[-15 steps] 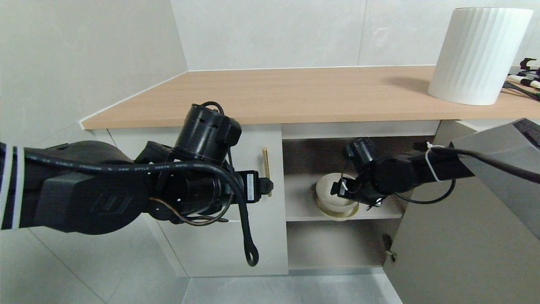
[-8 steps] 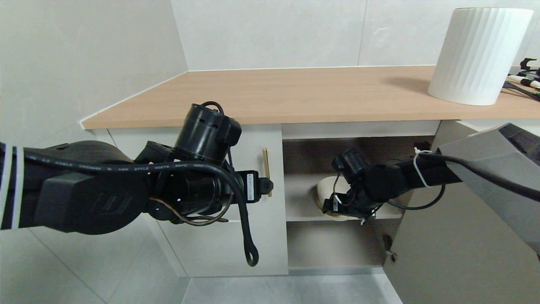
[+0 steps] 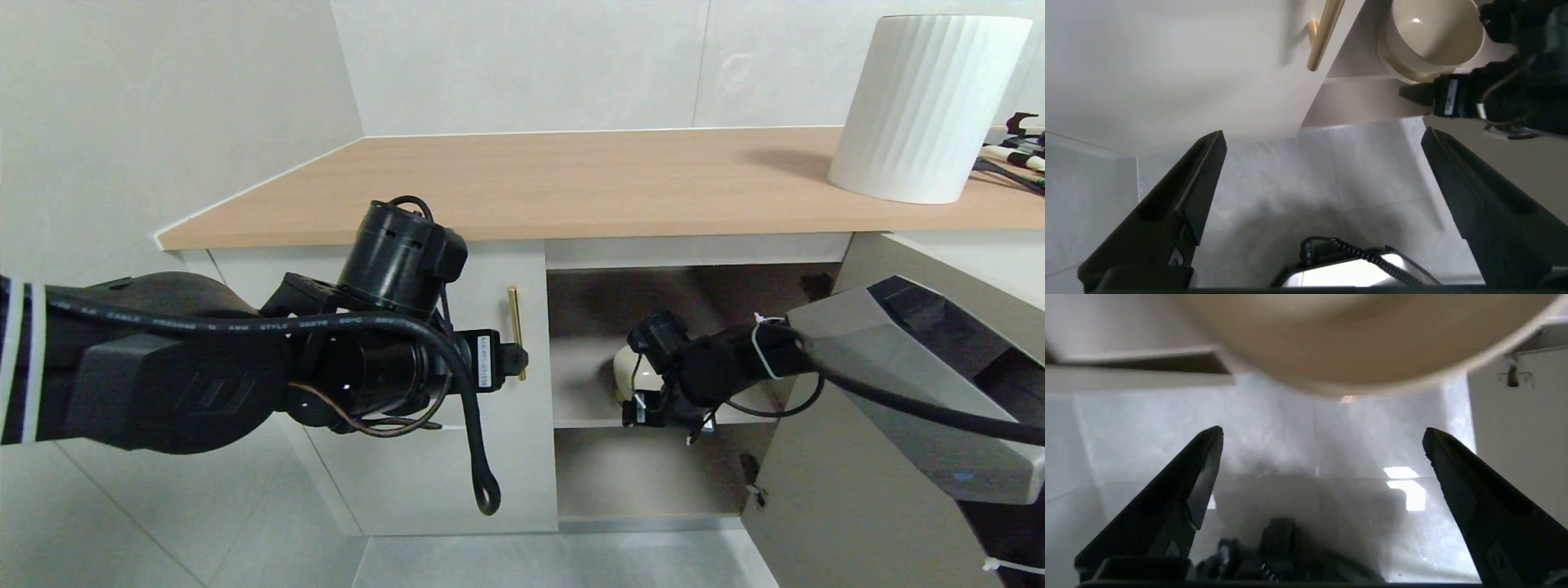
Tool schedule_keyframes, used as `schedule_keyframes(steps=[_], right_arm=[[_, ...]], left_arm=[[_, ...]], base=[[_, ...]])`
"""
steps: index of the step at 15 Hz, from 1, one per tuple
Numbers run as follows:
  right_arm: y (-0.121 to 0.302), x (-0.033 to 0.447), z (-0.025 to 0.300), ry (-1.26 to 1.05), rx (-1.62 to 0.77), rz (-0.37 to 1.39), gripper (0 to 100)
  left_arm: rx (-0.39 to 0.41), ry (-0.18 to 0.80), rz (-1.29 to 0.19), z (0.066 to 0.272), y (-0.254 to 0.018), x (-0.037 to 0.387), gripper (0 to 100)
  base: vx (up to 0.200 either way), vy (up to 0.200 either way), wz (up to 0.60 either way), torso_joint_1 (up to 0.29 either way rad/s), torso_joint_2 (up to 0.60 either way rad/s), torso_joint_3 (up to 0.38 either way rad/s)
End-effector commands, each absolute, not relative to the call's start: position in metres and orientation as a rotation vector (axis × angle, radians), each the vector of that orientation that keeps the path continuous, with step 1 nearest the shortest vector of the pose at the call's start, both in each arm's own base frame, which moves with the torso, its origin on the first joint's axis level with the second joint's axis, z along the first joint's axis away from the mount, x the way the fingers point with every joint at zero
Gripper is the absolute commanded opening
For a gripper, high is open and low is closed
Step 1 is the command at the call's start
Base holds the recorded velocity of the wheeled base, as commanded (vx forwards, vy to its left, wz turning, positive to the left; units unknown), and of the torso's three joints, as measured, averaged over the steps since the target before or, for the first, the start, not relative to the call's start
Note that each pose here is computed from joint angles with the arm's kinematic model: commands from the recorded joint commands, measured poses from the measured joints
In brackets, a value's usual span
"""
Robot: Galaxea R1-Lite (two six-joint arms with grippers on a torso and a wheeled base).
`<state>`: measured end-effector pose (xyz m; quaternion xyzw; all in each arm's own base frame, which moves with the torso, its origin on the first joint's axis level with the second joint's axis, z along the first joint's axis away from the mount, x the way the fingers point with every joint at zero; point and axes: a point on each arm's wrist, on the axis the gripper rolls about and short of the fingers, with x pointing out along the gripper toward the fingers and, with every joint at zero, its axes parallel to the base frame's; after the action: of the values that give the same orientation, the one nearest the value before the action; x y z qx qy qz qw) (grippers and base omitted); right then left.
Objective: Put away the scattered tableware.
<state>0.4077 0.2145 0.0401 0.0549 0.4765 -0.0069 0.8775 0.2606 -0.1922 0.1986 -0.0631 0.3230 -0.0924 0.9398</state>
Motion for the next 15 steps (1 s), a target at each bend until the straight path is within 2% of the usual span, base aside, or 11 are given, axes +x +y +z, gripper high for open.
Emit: schedule_keyframes(steps=[1, 11, 15], right_arm=[[0.213, 0.420, 0.021, 0.990, 0.105, -0.058, 100], [0.203, 0.449, 0.024, 0.886, 0.147, -0.147, 100], [0.202, 0.417, 0.081, 0.877, 0.175, -0.107, 100]], left_arm=[[-0.128, 0.659, -0.186, 0.199, -0.192, 0.261, 100], [-0.130, 0.657, -0.185, 0.199, -0.192, 0.261, 100], [-0.139, 0.644, -0.187, 0.204, -0.190, 0.258, 100]], base=[[0.000, 0.000, 0.00, 0.000, 0.00, 0.000], [0.000, 0.000, 0.00, 0.000, 0.00, 0.000], [0.000, 0.000, 0.00, 0.000, 0.00, 0.000]])
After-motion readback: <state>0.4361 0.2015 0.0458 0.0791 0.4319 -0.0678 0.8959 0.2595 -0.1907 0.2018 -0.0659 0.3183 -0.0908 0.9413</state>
